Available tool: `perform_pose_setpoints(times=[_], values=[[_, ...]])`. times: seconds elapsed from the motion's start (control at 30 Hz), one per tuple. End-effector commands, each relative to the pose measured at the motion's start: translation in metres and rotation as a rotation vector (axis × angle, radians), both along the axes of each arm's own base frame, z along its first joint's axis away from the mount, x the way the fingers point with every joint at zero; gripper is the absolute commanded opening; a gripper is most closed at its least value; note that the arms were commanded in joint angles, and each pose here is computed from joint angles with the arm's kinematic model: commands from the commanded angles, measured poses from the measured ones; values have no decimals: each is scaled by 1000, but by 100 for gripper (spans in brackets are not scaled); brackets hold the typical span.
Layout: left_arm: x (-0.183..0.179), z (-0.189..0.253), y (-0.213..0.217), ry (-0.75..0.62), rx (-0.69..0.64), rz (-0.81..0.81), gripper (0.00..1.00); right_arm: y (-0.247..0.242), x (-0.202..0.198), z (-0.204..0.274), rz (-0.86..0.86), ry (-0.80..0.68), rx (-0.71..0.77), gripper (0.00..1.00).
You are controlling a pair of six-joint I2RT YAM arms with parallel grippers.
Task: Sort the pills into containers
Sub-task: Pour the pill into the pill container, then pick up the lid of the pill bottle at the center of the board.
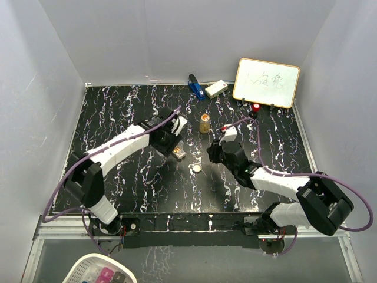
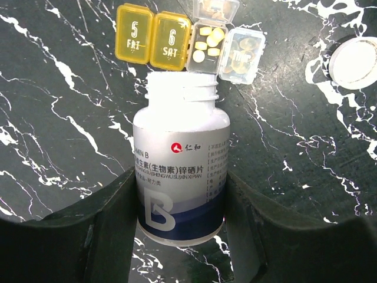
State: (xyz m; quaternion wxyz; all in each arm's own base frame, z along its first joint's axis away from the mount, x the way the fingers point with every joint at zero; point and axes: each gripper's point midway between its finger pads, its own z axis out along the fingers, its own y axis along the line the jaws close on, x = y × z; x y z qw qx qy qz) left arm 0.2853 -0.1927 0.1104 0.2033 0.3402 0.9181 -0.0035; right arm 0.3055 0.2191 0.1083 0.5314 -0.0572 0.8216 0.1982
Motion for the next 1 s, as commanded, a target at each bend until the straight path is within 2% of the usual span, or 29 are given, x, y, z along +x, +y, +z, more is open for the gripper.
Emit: perform_pose_setpoints(times=[0.0,0.1,0.23,0.3,0.43,0.63,0.97], values=[[6,36,1,-159,-104,41,0,5,-18,-5,72,20,40,24],[5,49,2,-243,-175,57,0,4,-31,-18,104,63,43,25],[3,70,0,-356,-292,65,0,8,-41,-19,137,77,83,37],[1,75,-1,-386,-337,62,0,11,-41,-14,143,75,112,40],[-1,75,-2,-421,-380,71,0,20,-36,-13,150,90,123,38],[-2,74,0,-448,-415,91,0,34,-25,-23,165,136,109,28],[-1,71,-3,-465,-459,109,0,46,-24,-33,197,188,107,31]])
